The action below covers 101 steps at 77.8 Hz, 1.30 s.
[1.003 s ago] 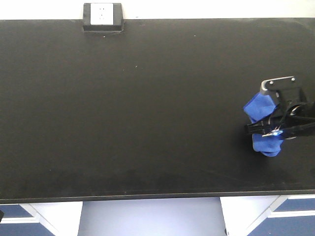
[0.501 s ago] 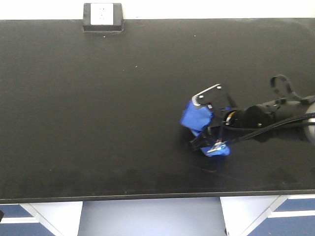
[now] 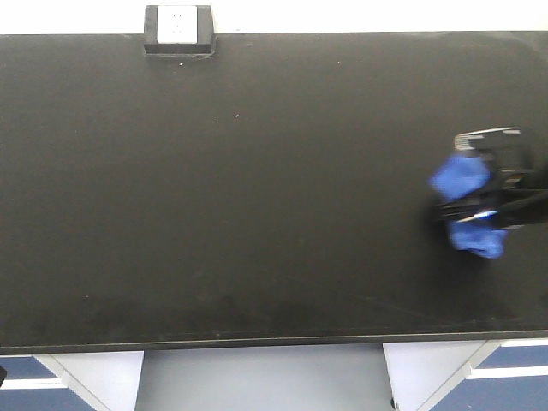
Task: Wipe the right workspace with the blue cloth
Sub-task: 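Drag the cloth across the bench surface with the right gripper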
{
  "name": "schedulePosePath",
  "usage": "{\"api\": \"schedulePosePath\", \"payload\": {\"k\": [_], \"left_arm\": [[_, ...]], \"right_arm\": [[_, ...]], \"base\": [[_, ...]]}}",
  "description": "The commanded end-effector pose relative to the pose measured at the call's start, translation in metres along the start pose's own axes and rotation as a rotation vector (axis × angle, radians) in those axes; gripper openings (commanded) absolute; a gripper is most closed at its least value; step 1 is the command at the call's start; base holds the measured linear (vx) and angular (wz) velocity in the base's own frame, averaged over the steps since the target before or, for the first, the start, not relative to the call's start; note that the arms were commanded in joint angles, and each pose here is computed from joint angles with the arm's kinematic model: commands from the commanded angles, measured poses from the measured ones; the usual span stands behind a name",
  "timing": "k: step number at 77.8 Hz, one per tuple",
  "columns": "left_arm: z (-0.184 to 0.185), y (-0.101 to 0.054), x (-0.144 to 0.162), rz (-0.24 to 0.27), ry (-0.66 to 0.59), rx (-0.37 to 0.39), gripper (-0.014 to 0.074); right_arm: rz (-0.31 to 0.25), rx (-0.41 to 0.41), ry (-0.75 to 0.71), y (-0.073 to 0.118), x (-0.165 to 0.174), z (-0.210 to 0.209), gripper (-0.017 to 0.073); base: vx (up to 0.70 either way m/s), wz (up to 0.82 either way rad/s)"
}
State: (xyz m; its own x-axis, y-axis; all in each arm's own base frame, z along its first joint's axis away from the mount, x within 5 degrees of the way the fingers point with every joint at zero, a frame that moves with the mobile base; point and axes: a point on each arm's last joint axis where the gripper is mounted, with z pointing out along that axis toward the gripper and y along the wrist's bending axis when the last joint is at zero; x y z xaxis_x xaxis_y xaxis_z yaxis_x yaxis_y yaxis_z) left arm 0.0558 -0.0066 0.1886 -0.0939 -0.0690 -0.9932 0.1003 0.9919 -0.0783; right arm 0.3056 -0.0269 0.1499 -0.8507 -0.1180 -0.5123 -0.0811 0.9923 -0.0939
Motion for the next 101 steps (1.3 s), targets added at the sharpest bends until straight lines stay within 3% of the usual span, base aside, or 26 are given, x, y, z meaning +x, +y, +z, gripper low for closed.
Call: {"api": "schedulePosePath", "payload": {"k": [1,5,12,18,28,34,38,44,50,61,70,77,86,101], "left_arm": [[-0.003,-0.001,-0.016,-0.003,-0.118,0.001,-0.0006],[-0.003,-0.001,-0.016,-0.003,-0.118,0.001,-0.0006],[-0.003,-0.001,-0.016,-0.003,-0.118,0.001,-0.0006],[-0.003,-0.001,-0.016,-0.003,-0.118,0.001,-0.0006],[-0.003,-0.001,-0.016,-0.003,-0.118,0.001,-0.0006],[-0.003,-0.001,-0.016,-0.003,-0.118,0.001,-0.0006],[-0.003,-0.001,-0.016,-0.003,-0.118,0.001,-0.0006],[-0.003,-0.001,-0.016,-0.003,-0.118,0.001,-0.0006],[-0.003,-0.001,-0.016,-0.003,-0.118,0.001,-0.0006],[-0.003,-0.001,-0.016,-0.003,-0.118,0.001,-0.0006],[-0.003,-0.001,-0.016,-0.003,-0.118,0.001,-0.0006],[-0.003,-0.001,-0.016,-0.003,-0.118,0.001,-0.0006],[-0.003,-0.001,-0.016,-0.003,-0.118,0.001,-0.0006],[-0.003,-0.001,-0.016,-0.003,-0.118,0.001,-0.0006]], "right_arm": [[0.029,0.036,-0.104,-0.012,-0.016,-0.012,0.0],[0.042,0.017,-0.098,-0.005,-0.016,-0.011,0.0],[0.006,-0.035,-0.104,0.021,-0.021,-0.012,0.0],[-0.07,-0.104,-0.114,0.057,-0.024,-0.014,0.0],[-0.272,-0.239,-0.173,0.135,-0.021,-0.027,0.0],[-0.329,-0.288,-0.221,0.162,-0.019,-0.034,0.0],[-0.34,-0.302,-0.246,0.17,-0.019,-0.037,0.0],[-0.334,-0.298,-0.243,0.169,-0.019,-0.034,0.0],[-0.303,-0.266,-0.198,0.154,-0.018,-0.024,0.0],[-0.181,-0.168,-0.082,0.099,-0.015,0.004,0.0],[-0.042,-0.085,-0.038,0.048,-0.011,0.017,0.0001],[0.019,-0.049,-0.034,0.026,-0.01,0.017,0.0007],[0.021,-0.037,-0.051,0.021,-0.011,0.014,0.0031],[-0.084,-0.059,-0.093,0.039,-0.018,0.011,0.0132]], "base": [[0.0,0.0],[0.0,0.0],[0.0,0.0],[0.0,0.0],[0.0,0.0],[0.0,0.0],[0.0,0.0],[0.0,0.0],[0.0,0.0],[0.0,0.0],[0.0,0.0],[0.0,0.0],[0.0,0.0],[0.0,0.0]]}}
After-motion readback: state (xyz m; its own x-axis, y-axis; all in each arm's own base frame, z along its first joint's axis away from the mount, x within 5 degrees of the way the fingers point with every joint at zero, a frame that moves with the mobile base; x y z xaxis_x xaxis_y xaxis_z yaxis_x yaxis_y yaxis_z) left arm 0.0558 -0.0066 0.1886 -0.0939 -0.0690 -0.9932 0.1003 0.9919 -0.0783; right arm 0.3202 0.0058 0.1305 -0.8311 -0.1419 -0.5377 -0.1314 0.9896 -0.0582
